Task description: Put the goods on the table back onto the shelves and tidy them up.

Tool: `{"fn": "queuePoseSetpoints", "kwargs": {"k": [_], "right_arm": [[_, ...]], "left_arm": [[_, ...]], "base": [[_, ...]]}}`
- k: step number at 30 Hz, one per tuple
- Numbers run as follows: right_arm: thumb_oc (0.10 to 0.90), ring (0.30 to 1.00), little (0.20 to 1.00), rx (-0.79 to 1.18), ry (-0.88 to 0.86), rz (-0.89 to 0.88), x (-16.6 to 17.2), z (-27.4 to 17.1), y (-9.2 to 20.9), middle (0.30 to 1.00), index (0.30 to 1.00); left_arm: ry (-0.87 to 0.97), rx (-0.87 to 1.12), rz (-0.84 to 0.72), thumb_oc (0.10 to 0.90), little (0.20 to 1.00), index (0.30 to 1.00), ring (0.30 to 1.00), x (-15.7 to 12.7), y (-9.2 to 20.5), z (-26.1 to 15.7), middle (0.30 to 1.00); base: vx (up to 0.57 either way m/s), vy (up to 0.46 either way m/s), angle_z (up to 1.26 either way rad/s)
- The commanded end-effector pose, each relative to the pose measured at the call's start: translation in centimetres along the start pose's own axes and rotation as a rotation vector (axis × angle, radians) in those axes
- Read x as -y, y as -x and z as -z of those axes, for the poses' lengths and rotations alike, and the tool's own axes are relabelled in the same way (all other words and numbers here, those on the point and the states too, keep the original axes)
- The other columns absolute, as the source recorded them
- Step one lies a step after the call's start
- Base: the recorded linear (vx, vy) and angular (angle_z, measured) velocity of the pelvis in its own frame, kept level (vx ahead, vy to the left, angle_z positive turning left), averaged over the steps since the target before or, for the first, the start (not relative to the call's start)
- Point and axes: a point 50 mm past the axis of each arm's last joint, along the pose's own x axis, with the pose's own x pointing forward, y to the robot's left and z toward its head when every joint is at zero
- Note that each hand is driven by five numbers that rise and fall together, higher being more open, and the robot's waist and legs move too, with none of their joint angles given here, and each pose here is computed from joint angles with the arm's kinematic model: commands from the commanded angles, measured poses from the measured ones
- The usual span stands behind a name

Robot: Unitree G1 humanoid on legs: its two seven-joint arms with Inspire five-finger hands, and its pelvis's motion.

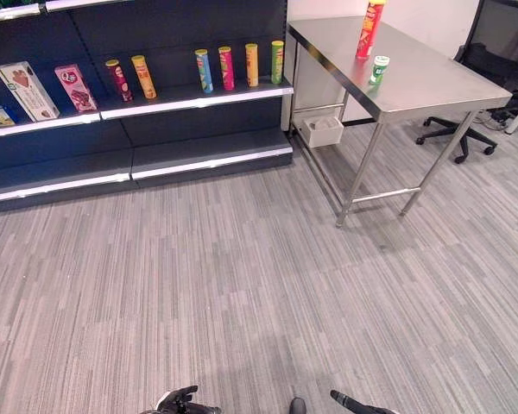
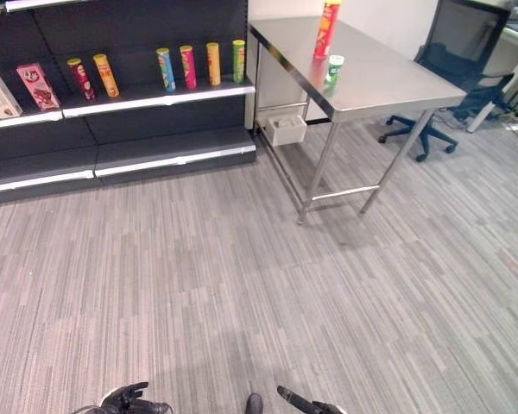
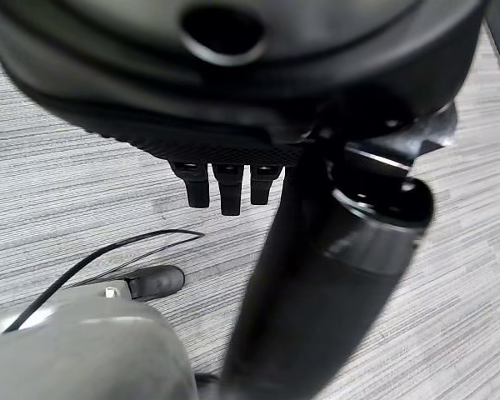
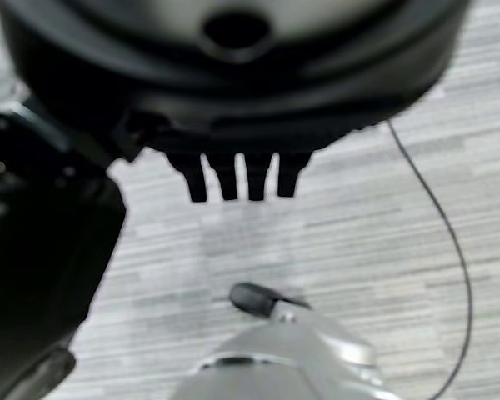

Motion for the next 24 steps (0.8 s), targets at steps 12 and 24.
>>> {"fn": "queuePoseSetpoints", "kwargs": {"k": [12, 24], "right_arm": [[0.800, 0.900, 0.900, 0.106, 0.042, 0.054, 2.1, -2.7, 0.0, 0.900, 0.900], [0.800, 0.900, 0.900, 0.138, 0.009, 0.101, 3.0, -4.0, -0.1, 0.900, 0.900]], "left_arm": [[-0.003, 0.079, -0.049, 0.800, 0.900, 0.900, 0.900, -1.8, -0.1, -2.1, 0.900], [0.093, 0.104, -0.077, 0.800, 0.900, 0.900, 0.900, -1.6, -0.2, -3.0, 0.900]], "base": [[0.02, -0.038, -0.01], [0.16, -0.065, 0.10]]}}
